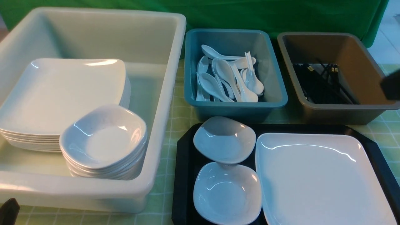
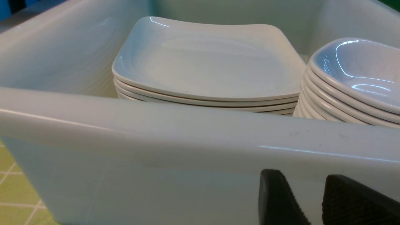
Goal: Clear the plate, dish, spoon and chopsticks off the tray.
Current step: Use the left arm to grab a small plate from the dinner plate
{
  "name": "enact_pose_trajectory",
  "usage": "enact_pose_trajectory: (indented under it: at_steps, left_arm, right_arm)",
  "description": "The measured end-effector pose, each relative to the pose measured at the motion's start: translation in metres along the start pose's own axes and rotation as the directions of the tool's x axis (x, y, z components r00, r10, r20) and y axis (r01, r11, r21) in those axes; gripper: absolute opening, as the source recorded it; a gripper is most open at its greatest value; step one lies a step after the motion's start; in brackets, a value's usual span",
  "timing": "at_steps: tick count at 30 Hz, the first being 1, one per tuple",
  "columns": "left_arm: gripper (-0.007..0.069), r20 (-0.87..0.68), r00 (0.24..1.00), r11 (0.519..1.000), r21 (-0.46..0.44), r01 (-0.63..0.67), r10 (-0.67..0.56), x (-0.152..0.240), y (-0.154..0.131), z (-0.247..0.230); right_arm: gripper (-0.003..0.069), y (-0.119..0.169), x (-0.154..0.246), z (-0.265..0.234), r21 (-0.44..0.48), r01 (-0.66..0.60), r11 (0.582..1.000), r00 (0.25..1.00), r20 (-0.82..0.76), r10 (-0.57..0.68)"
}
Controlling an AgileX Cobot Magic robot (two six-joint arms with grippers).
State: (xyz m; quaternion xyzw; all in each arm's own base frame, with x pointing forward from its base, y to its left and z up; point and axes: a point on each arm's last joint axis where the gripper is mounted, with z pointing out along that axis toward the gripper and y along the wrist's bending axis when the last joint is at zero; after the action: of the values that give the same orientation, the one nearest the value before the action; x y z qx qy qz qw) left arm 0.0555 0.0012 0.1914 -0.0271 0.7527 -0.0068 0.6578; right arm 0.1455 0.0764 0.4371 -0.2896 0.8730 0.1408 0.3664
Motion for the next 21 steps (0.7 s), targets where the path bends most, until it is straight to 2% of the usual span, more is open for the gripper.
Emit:
enact_pose_trajectory:
  at_steps: [11,21]
  left_arm:
    - [0.0211,0.0,1.0,1.0,0.0,0.002,-0.002,0.0,0.0,0.0]
    - [0.0211,0.0,1.0,1.0,0.0,0.001,-0.001,0.0,0.0,0.0]
  right_arm:
    - [0.0011,0.031,0.1,-0.05,0.037,0.034,0.999,0.99,0.136,-0.039]
    - [0.0018,0.044,0.151,-0.066,0.078,0.05,0.996,0.953,0.295,-0.071]
